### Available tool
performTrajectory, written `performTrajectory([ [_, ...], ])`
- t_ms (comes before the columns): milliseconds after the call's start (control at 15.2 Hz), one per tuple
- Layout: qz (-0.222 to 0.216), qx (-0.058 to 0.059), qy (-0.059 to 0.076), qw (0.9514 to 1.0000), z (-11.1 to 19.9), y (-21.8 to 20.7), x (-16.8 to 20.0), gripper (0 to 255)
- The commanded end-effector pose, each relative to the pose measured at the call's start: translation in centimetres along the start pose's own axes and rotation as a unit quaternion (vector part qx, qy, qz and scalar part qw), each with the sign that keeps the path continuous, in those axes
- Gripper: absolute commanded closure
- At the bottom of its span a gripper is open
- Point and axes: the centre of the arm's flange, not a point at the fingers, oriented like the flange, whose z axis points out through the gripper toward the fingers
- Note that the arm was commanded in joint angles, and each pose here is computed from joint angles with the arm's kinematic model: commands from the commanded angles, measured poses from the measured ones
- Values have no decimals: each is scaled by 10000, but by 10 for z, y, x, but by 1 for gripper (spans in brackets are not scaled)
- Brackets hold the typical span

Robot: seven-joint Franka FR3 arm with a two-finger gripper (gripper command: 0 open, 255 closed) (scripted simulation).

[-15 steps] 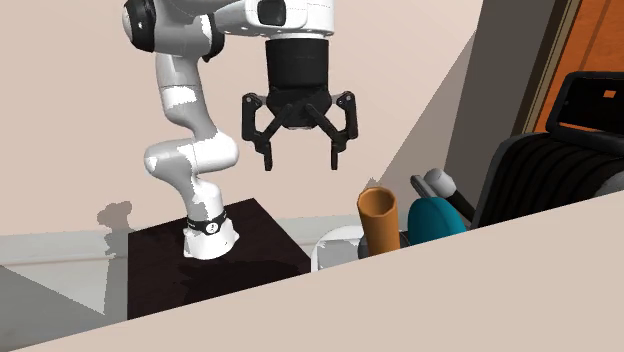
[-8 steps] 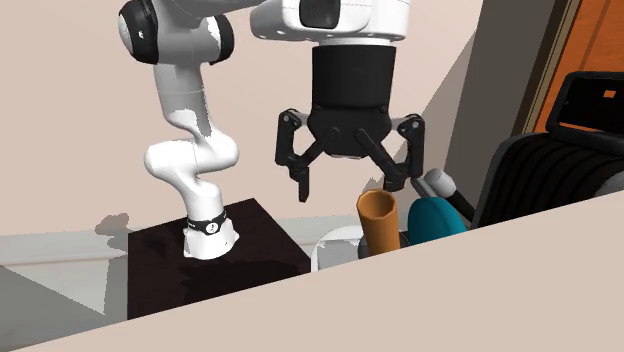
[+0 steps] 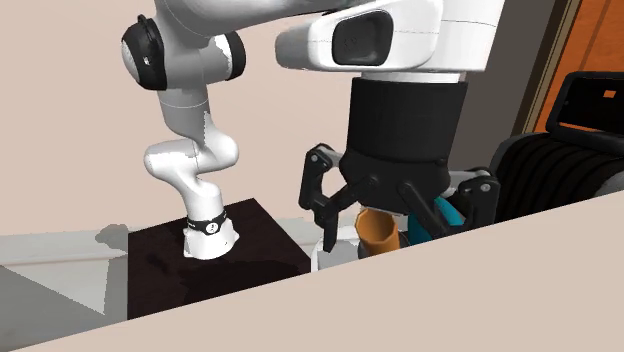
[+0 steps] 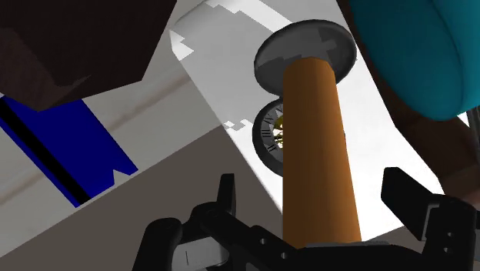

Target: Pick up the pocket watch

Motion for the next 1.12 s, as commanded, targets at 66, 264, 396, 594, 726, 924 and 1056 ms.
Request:
performTrajectory([
  [66, 19, 1, 2, 10000, 15, -1, -1, 0],
  [264, 19, 1, 2, 10000, 29, -1, -1, 0],
  [396, 19, 1, 3, 10000, 29, -1, 0, 255],
  [594, 19, 1, 2, 10000, 28, -1, 0, 255],
  [726, 20, 1, 2, 10000, 28, -1, 0, 255],
  [924, 20, 1, 2, 10000, 28, -1, 0, 255],
  [1056, 19, 1, 2, 10000, 23, -1, -1, 255],
])
